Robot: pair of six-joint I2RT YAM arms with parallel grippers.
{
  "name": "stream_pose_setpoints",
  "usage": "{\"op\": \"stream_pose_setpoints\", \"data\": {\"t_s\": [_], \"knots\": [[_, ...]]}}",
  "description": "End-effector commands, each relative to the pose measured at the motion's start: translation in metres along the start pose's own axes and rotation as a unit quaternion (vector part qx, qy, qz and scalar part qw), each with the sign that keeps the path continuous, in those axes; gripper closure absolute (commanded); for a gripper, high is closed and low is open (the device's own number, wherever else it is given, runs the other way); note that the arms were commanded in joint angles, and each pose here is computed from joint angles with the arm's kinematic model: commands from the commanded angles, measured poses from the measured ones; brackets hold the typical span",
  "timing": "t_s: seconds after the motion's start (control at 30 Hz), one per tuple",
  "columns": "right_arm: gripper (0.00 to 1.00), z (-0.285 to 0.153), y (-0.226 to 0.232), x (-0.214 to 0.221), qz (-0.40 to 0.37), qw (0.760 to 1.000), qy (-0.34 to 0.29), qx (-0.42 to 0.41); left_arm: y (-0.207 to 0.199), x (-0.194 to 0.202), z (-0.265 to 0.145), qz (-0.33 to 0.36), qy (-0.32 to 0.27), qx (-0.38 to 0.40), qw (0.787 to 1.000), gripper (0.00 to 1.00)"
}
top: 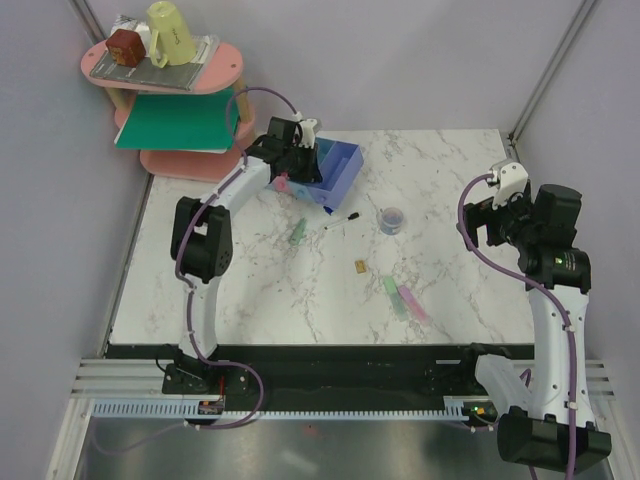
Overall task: Sort the stationery into containers
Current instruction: Move the storage box to the center of the board.
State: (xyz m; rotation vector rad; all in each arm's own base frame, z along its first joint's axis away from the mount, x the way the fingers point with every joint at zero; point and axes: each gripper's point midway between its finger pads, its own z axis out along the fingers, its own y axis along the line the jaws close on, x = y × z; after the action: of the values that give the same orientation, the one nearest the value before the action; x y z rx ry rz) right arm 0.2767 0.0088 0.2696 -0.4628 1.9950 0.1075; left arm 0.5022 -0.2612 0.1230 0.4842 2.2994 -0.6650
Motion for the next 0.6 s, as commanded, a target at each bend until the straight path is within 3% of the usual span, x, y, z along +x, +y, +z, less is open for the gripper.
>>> {"op": "stream_pose_setpoints", "data": {"t_s": [0.0,0.27,0.43,0.57], "knots": [[0.02,-0.003,-0.005,-0.01,-0.011,1.0,-0.008,0.011,-0.011,-0.061,0.008,0.024,-0.085,0.004,0.996,0.98],[0.02,-0.001,-0.007,0.003,-0.015,1.0,0.008,0.019,-0.015,-0.074,0.036,0.045,-0.1,-0.006,0.994,0.98],[0.02,0.001,-0.007,0.01,-0.018,1.0,0.017,0.019,-0.024,-0.05,0.063,0.051,-0.075,-0.004,0.996,0.97],[0.02,0.004,-0.006,0.015,-0.016,1.0,0.021,0.015,-0.034,-0.031,0.078,0.059,-0.054,0.007,0.997,0.89]]}}
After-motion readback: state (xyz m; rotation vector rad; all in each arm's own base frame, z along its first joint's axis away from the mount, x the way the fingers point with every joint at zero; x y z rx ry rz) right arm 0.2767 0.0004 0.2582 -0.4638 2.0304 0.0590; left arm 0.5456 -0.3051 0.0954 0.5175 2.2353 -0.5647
